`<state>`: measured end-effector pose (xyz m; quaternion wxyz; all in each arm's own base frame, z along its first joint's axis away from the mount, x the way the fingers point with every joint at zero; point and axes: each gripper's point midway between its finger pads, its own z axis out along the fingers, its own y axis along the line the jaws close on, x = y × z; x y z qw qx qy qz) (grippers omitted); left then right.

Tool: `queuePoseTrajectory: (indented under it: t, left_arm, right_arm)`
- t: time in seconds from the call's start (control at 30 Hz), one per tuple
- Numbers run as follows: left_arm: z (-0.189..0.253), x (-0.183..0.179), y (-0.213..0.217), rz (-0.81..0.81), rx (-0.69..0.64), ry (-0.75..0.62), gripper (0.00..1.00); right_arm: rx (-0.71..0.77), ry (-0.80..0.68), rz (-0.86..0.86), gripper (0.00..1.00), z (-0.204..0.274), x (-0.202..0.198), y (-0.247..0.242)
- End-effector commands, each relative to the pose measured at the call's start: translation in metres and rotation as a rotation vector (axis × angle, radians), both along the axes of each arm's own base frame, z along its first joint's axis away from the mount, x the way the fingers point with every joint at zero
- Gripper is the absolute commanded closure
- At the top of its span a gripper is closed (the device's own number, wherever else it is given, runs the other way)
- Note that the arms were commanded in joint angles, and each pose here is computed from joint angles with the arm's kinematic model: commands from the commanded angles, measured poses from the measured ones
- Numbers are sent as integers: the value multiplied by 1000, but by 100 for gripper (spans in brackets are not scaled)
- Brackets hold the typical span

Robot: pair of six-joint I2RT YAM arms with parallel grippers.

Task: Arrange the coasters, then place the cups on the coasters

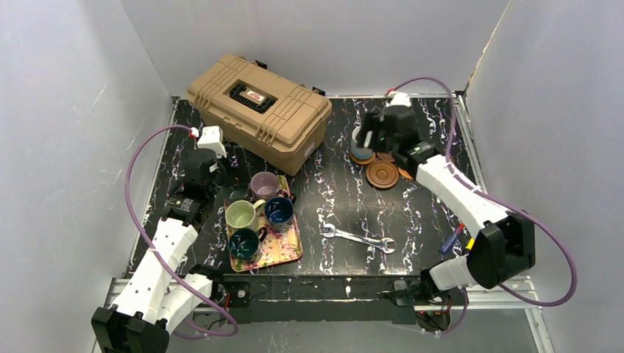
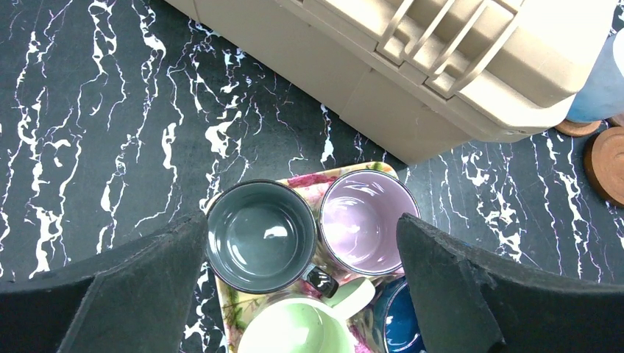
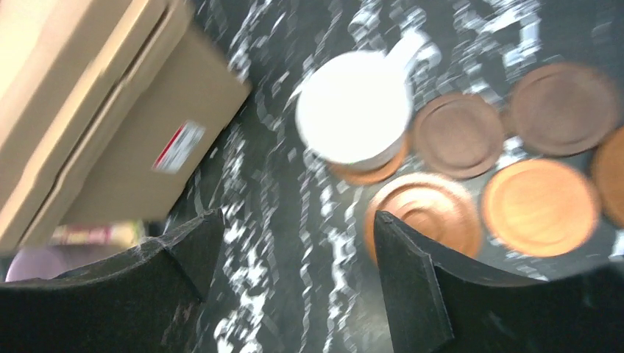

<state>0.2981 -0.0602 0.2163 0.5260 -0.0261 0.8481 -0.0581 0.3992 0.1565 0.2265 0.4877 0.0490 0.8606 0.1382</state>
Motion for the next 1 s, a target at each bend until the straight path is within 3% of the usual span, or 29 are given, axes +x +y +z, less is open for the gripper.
queuePoseTrajectory:
  t: [0.0, 0.1, 0.27, 0.63, 0.7, 0.8, 0.97]
  left_arm:
    - [5, 0, -4, -15, -14, -7, 2]
    - [5, 1, -5, -18, -15, -5, 2]
    - [6, 1, -4, -12, -13, -10, 2]
    - [11, -1, -5, -16, -25, -26, 2]
    - [11, -1, -5, -18, -26, -23, 2]
    - [11, -2, -6, -20, -25, -24, 2]
    - [11, -2, -5, -16, -26, -23, 2]
  right_arm:
    - [11, 80, 169, 19, -24, -55, 72]
    - [53, 121, 279, 21, -41, -88, 134]
    - [1, 152, 384, 21, -65, -125, 204]
    - [-141, 237, 436, 23, -106, -179, 239]
    - [-165, 255, 438, 27, -116, -185, 239]
    - [-182, 269, 437, 42, -124, -187, 241]
    - [-195, 265, 425, 52, -128, -186, 242]
